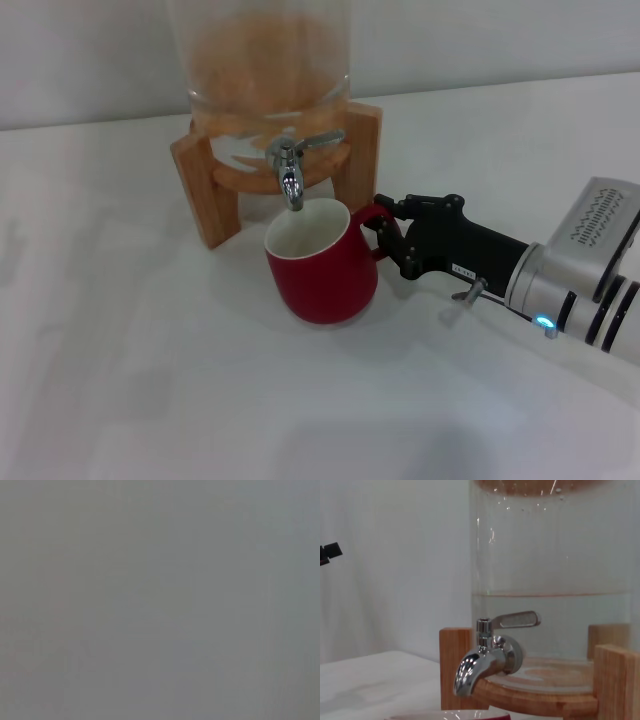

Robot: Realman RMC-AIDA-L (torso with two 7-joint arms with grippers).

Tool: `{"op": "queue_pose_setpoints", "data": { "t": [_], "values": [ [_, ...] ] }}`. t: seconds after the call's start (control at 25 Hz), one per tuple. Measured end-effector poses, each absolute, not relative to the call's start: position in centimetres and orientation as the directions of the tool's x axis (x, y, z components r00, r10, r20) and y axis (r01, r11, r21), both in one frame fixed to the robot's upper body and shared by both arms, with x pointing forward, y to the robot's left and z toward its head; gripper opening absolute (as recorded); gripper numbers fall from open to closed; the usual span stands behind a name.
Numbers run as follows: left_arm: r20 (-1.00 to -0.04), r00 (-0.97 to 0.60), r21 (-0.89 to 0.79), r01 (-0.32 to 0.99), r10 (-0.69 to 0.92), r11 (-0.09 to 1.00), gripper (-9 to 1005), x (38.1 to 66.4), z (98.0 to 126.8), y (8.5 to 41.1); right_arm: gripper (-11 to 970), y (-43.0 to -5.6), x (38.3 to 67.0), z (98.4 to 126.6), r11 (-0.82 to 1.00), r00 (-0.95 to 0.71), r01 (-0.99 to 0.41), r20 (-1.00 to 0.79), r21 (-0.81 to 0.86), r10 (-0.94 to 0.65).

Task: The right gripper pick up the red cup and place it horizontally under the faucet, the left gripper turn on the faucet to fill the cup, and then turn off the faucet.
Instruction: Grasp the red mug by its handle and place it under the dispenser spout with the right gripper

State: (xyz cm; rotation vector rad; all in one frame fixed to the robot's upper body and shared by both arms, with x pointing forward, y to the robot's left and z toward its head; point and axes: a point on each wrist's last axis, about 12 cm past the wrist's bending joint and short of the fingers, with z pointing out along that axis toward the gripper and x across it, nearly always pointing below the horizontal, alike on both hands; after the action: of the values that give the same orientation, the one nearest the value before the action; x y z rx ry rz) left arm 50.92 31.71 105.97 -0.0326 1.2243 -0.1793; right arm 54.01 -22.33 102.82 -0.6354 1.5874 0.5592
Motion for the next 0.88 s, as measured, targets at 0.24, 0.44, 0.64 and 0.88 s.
{"op": "queue_pose_setpoints", "data": {
  "t": [0.24,0.44,0.64,0.88],
  "values": [
    [-0.934,0.325,-0.115,0.125,-0.150,0.985,880,50.9,105.9,31.6,160,-22.1,54.4,102.8,0.730,-0.084,-0.683,-0.992,-0.009,-0.091],
    [-0.934,0.324,-0.111,0.130,-0.147,0.985,880,50.9,105.9,31.5,160,-21.9,54.9,102.9,0.733,-0.091,-0.680,-0.990,-0.014,-0.103],
    [-0.935,0.324,-0.108,0.130,-0.145,0.986,880,50.9,105.9,31.5,160,-21.6,55.1,103.0,0.731,-0.087,-0.682,-0.991,-0.017,-0.105],
    [-0.935,0.324,-0.107,0.130,-0.144,0.986,880,50.9,105.9,31.5,159,-21.5,55.3,103.2,0.730,-0.082,-0.683,-0.991,-0.019,-0.103]
  ]
}}
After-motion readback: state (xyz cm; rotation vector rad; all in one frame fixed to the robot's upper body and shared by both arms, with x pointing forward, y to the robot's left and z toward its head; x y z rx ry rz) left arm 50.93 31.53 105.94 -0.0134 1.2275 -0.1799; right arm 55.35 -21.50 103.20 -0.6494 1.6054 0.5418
